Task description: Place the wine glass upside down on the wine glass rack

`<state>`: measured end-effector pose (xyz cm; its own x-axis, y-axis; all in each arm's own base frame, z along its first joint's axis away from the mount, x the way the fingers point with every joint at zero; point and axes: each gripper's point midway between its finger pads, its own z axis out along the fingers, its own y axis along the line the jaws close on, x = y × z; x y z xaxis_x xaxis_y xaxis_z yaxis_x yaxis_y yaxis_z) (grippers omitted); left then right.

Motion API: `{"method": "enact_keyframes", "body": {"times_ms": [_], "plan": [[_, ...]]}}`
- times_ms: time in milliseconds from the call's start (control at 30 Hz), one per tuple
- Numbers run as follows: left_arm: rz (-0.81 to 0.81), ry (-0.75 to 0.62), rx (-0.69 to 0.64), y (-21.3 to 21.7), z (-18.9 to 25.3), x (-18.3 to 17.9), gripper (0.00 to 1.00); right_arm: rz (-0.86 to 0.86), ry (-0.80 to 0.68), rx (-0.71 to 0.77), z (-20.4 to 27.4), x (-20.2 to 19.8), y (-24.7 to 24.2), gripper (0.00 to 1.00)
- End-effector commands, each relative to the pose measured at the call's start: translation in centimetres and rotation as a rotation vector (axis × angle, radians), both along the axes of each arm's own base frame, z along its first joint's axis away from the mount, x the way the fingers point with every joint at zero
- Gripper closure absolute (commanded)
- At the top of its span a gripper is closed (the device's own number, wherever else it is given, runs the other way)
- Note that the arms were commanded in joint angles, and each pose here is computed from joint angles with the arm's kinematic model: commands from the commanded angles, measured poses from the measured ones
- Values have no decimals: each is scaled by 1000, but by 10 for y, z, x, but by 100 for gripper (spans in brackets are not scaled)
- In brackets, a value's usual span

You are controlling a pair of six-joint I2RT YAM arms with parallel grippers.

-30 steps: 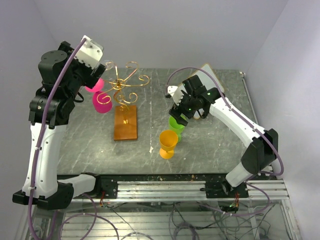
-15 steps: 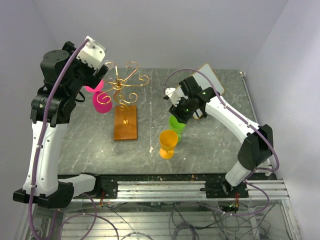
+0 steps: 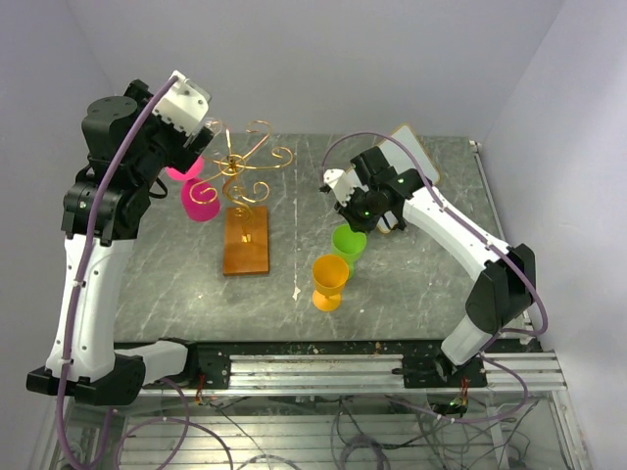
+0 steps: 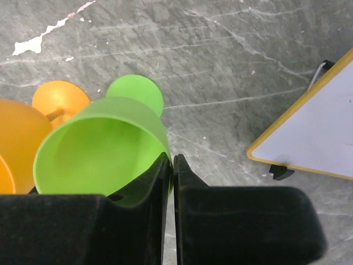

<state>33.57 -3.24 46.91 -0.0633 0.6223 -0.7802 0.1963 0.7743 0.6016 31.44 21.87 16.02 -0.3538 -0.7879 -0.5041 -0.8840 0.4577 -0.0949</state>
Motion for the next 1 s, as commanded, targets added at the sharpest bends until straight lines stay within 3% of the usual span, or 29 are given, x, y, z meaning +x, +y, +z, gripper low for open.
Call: {"method": "enact_keyframes", "body": {"times_ms": [0, 267, 433, 667, 967], "plan": [[20, -54, -14, 3, 13, 5, 1, 2, -21, 20, 13, 3, 5, 97], [40, -74, -116, 1, 13, 15, 1, -58, -94, 56, 44, 11, -17, 100], [26, -93, -204, -3, 26, 14, 1, -106, -139, 164, 85, 15, -35, 100], [-107, -109, -328, -23, 45, 7, 1, -161, -241, 351, 161, 20, -59, 100], [-324, -39, -477, -67, 45, 10, 1, -162, -494, 429, 236, 25, -69, 100]]}}
